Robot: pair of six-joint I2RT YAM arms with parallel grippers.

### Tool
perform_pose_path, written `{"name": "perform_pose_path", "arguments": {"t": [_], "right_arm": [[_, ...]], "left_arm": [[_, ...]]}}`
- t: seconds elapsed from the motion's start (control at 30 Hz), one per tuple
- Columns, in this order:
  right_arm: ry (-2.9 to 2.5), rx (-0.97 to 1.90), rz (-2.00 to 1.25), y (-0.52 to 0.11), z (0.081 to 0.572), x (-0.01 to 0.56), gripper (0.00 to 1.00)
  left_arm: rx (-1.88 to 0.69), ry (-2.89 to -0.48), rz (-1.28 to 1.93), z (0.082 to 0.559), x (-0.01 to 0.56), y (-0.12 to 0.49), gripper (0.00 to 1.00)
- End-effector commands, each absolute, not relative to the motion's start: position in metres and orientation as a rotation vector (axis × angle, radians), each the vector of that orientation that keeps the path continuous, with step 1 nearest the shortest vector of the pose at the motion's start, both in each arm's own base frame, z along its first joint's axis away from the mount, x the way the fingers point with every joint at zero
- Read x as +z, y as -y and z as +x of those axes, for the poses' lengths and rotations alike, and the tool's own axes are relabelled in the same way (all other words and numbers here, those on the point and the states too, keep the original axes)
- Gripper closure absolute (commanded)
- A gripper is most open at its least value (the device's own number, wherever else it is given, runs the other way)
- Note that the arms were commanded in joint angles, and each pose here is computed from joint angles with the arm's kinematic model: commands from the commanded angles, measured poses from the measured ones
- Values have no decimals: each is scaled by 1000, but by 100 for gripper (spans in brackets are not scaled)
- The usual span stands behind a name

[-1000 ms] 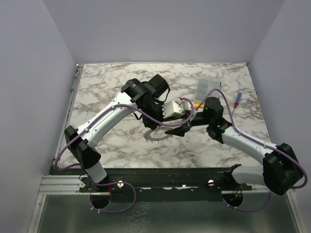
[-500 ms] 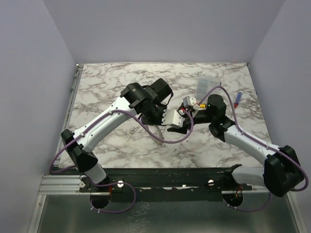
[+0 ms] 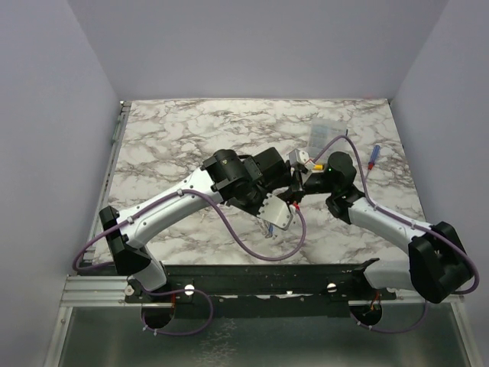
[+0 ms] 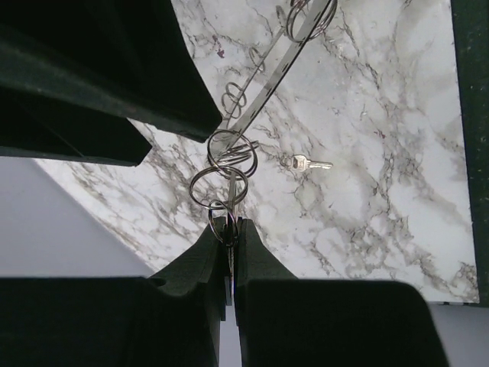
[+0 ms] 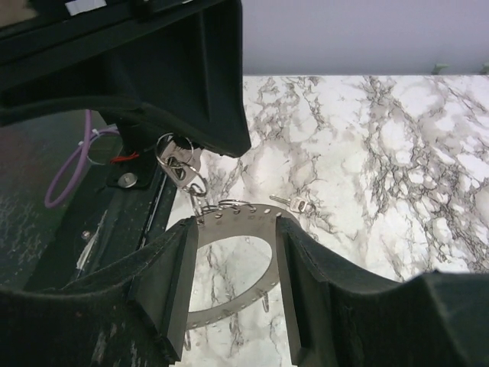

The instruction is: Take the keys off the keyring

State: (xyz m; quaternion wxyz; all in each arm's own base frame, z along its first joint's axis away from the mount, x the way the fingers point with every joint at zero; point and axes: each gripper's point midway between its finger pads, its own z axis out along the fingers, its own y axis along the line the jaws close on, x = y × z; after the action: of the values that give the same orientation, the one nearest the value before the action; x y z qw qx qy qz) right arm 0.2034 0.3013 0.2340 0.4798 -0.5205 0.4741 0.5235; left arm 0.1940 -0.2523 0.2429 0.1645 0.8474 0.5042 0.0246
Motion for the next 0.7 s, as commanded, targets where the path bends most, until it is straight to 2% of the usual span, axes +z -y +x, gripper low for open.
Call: {"name": "perform_pose_path", "arguments": {"t": [0.0,0.67], "right_arm": [[-1133,1291,-1269,-303,201,232,47],[-1103,1373,-1331,-316,179,233,50]], "left_arm": [[266,-1335,2438,202,254,248,100],[330,-1283,2450,200,259,257,100]]}}
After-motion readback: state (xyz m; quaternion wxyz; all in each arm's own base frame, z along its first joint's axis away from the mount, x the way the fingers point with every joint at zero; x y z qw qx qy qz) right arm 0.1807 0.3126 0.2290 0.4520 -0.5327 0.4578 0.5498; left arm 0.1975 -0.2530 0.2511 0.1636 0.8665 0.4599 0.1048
